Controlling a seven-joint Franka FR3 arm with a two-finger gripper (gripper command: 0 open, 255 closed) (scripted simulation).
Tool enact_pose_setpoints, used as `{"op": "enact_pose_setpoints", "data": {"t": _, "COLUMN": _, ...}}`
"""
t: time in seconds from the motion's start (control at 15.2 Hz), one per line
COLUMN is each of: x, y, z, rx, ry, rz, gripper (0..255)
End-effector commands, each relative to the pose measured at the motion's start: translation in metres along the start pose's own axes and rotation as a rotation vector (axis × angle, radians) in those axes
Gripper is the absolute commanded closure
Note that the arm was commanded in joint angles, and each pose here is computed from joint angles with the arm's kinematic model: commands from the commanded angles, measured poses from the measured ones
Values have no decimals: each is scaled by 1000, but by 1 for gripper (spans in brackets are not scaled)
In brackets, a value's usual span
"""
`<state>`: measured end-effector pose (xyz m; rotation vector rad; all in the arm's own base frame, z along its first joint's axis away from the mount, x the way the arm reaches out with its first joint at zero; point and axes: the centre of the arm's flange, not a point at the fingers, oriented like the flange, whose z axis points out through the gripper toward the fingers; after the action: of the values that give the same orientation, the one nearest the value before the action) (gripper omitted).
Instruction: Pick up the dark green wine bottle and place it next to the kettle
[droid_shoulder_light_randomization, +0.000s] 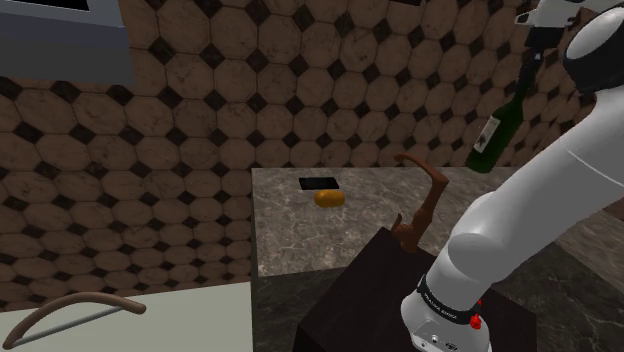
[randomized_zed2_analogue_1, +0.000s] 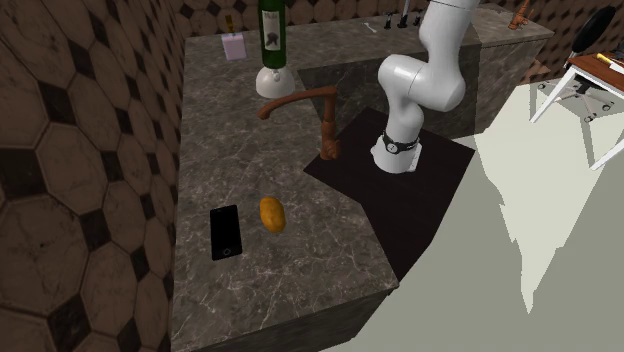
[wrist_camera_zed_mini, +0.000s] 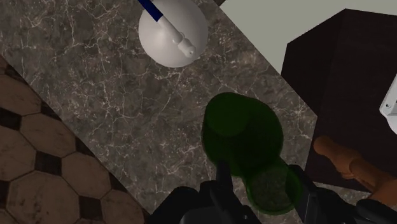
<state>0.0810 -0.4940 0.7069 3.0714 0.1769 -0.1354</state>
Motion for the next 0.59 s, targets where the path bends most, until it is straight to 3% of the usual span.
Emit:
{"op": "enact_pose_setpoints", "data": {"t": 0.0, "x": -19, "y": 18, "z": 7, "rx": -3, "ry": -1, "rz": -2, "gripper": 255}}
{"op": "enact_pose_setpoints", "data": {"t": 0.13, "x": -35, "y": 36, "z": 16, "rx": -3, "ry": -1, "rz": -2, "gripper": 255}}
{"op": "enact_pose_setpoints", "data": {"t": 0.53, "x": -32, "y": 34, "z": 48, "rx": -3, "ry": -1, "rz": -2, "gripper": 255}}
